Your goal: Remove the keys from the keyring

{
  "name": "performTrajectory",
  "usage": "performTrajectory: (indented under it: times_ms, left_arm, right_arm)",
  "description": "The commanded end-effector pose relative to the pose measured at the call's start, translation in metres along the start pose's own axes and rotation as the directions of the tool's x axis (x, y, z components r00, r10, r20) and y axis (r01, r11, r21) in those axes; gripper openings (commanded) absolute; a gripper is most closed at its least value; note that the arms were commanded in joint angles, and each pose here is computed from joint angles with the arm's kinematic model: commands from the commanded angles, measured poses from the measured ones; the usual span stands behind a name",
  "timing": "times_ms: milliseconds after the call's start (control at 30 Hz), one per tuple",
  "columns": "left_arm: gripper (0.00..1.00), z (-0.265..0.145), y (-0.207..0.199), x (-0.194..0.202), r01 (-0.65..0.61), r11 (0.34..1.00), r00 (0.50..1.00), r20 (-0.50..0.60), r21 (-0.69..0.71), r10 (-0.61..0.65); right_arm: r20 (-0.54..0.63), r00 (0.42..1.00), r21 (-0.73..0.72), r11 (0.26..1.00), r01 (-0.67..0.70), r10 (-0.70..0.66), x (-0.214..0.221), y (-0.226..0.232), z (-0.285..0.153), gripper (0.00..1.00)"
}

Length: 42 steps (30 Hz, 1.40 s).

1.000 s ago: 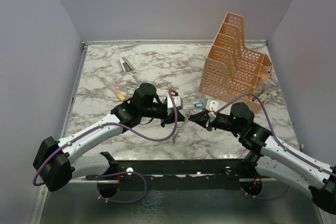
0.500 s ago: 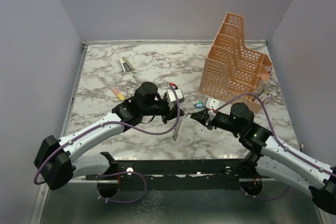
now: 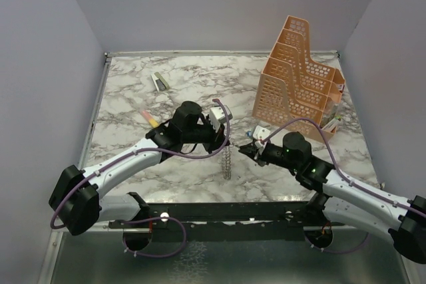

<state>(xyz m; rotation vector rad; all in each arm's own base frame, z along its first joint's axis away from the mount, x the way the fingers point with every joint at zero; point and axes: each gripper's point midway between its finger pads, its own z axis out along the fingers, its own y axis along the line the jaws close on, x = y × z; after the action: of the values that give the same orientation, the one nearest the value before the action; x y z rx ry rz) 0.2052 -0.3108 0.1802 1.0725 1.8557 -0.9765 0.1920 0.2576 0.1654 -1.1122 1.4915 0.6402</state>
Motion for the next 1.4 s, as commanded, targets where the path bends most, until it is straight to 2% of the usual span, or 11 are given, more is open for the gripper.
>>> performTrajectory:
  times_ms: [0, 67, 300, 533, 667, 900, 1100, 1367]
  left_arm:
    - [0.0, -0.004, 0.015, -0.015, 0.027, 0.997, 0.999, 0.048, -0.076, -0.023]
    - [0.0, -0.004, 0.013, -0.015, 0.019, 0.998, 0.998, 0.053, -0.066, -0.015]
    - [0.0, -0.009, 0.008, -0.014, -0.061, 0.997, 0.997, 0.049, -0.039, 0.063]
    - [0.0, -0.018, -0.005, -0.014, -0.16, 0.987, 0.985, 0.062, 0.025, 0.158]
    - [0.0, -0.024, -0.018, -0.013, -0.219, 0.972, 0.974, 0.077, 0.087, 0.213]
    - [0.0, -0.031, -0.036, -0.01, -0.274, 0.945, 0.961, 0.097, 0.177, 0.261]
    - [0.0, -0.034, -0.044, -0.008, -0.286, 0.931, 0.958, 0.099, 0.226, 0.27]
    - [0.0, -0.034, -0.049, -0.008, -0.289, 0.925, 0.957, 0.104, 0.248, 0.271]
  right_arm:
    - [0.0, 1.0, 0.006, 1.0, 0.013, -0.013, 0.002, 0.004, 0.009, 0.01]
    - [-0.011, 1.0, -0.003, 1.0, 0.014, -0.014, 0.004, 0.007, 0.012, 0.05]
    - [0.014, 1.0, -0.05, 0.998, -0.023, 0.024, -0.001, 0.018, 0.011, 0.33]
    - [0.114, 0.992, -0.027, 0.998, -0.053, 0.056, -0.019, 0.017, 0.0, 0.44]
    - [0.169, 0.984, -0.006, 0.999, -0.05, 0.051, -0.028, 0.013, -0.007, 0.46]
    - [0.188, 0.982, -0.098, 0.995, 0.001, 0.017, -0.036, 0.027, -0.005, 0.48]
    - [0.194, 0.981, -0.093, 0.996, 0.017, 0.001, -0.036, 0.023, -0.004, 0.47]
    - [0.206, 0.978, -0.173, 0.985, 0.027, 0.01, -0.041, 0.033, 0.002, 0.34]
